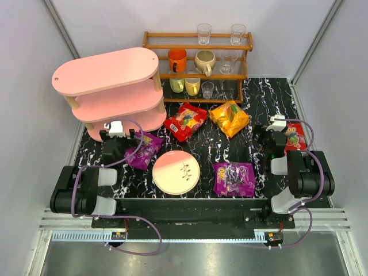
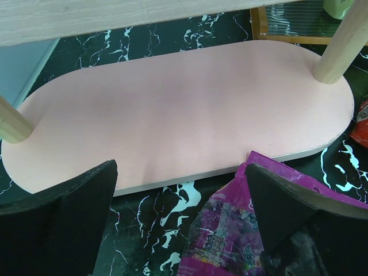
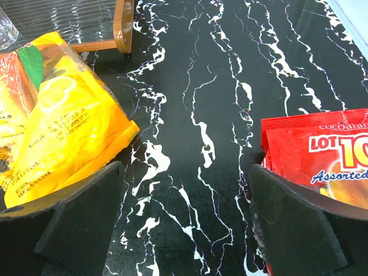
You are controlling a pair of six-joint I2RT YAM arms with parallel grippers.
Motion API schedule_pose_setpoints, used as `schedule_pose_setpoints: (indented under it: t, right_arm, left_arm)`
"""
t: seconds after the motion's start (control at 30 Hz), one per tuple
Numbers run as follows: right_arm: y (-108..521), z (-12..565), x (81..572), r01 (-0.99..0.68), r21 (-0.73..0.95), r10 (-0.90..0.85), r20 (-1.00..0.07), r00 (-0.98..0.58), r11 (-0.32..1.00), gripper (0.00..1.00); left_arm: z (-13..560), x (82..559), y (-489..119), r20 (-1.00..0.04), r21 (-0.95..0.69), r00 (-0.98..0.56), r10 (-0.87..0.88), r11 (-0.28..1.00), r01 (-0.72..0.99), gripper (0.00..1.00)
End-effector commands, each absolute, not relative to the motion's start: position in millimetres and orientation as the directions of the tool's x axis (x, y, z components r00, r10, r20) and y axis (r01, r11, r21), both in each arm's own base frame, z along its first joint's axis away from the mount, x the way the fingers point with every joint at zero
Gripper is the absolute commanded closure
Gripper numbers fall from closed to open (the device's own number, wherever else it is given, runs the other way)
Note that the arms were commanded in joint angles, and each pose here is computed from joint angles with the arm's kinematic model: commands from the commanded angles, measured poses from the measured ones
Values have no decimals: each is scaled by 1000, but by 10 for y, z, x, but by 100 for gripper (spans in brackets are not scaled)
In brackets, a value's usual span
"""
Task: Place and organize the candy bags onto the shelf
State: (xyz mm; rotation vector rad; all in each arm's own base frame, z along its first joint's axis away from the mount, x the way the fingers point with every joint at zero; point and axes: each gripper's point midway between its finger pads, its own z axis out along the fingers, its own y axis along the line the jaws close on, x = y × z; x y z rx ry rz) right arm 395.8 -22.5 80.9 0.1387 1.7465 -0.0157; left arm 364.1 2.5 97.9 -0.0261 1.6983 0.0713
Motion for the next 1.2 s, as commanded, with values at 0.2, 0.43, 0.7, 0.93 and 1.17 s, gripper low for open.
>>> schedule_pose_setpoints:
  t: [0.2,0.43,0.7,0.93,1.17]
  right_arm:
    - [-273,1016,4052,124,74,88,-989,-115,990,0]
    - [-658,1301,3984,327,168,177,-984,0,930,0]
    - [-734,1616,4366,504,227,394,-883,-254,833,0]
    - [-121,1601,4750,210,348,405,-815,-415,914,0]
    - [294,1223,4774,40,437,376,-719,-584,899,0]
  left_arm:
    - [1262,3728,30,-999,25,-31,23,997,-67,1]
    - [1518,3664,214,-1000,8,-14,4,971,-239,1]
    - [1948,3557,235,-985,-122,-77,-153,943,-311,1]
    - [2129,3439,256,-970,-174,-104,-222,922,-347,1]
    - [2179,3446,168,-967,-166,-138,-214,940,-299,1]
